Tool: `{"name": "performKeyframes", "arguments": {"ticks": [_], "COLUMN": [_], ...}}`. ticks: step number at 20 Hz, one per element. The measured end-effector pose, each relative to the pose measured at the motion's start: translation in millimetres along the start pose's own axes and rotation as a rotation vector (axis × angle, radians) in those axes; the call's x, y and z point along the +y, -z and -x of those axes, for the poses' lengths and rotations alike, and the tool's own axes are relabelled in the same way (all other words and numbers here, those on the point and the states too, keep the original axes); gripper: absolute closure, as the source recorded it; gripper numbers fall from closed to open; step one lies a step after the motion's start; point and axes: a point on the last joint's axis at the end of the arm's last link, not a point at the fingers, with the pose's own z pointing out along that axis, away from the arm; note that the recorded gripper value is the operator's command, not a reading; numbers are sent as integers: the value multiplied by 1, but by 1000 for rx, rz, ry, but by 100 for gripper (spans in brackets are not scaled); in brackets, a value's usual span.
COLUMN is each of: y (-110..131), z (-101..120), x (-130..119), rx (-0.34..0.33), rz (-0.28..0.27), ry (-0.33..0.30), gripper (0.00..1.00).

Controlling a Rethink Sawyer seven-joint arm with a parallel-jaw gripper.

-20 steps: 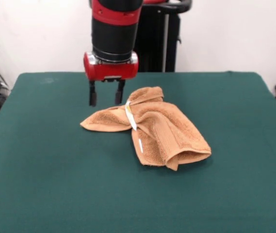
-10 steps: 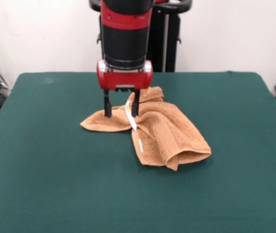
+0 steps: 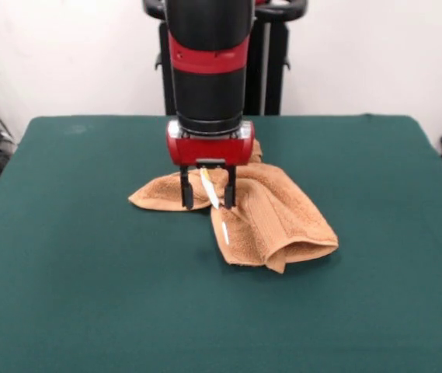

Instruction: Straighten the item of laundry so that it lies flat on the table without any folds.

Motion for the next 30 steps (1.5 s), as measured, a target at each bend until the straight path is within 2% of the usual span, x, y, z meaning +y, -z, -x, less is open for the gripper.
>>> {"name": "performKeyframes", "arguments": {"ticks": [2, 3, 5, 7, 11, 14, 20, 30], "y": [-2, -6, -8, -14, -21, -22, -21, -21], "z": [-2, -8, -11, -22, -36, -41, -40, -45], "x": [1, 1, 2, 5, 13, 16, 5, 0], "rx": [13, 42, 54, 95, 149, 166, 166, 177], "rz": [-2, -7, -9, -12, -14, -20, -22, -25], "ry": [27, 83, 106, 177, 231, 212, 109, 91], "gripper": [0, 0, 0, 0, 0, 0, 0, 0]}}
